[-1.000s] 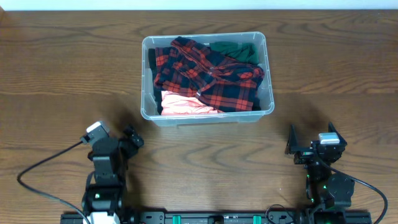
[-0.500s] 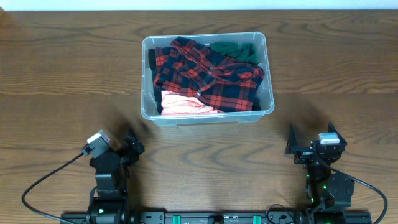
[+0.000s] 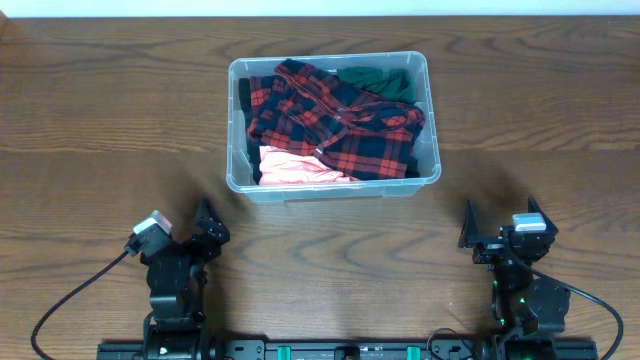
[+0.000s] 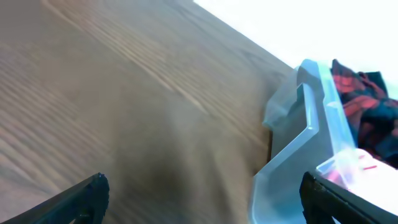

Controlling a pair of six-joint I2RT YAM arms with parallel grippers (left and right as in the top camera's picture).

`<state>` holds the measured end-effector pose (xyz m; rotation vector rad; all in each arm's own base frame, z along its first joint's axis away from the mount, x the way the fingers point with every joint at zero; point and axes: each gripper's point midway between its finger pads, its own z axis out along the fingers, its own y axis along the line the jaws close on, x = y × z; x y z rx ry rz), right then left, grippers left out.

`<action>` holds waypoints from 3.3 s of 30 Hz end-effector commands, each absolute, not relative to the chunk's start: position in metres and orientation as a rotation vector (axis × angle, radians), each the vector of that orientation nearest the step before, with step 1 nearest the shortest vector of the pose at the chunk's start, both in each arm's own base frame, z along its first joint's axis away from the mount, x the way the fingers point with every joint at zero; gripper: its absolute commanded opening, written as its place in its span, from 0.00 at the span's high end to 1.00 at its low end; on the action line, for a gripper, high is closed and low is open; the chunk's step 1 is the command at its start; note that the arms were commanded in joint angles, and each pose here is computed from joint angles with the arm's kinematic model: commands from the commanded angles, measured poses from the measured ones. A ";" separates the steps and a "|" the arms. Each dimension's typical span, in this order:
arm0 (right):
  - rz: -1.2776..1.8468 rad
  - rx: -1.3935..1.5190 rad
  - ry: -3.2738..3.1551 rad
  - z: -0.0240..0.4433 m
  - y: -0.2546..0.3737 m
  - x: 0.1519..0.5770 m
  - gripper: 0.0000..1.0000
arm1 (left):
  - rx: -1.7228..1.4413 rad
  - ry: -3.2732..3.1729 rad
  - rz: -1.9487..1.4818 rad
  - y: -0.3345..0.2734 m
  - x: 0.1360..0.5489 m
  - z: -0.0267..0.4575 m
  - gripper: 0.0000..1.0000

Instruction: Pack container

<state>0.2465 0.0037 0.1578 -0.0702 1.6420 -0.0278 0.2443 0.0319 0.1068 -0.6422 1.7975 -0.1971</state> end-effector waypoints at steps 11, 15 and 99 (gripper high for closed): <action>-0.034 -0.085 1.640 0.157 0.005 0.246 0.01 | -0.185 1.775 -0.038 0.013 0.244 0.123 0.02; -0.033 -0.085 1.641 0.157 0.005 0.246 0.01 | -0.115 1.753 0.006 0.012 0.244 0.130 0.02; -0.033 -0.085 1.640 0.157 0.005 0.246 0.01 | -0.008 1.724 0.054 0.007 0.244 0.137 0.02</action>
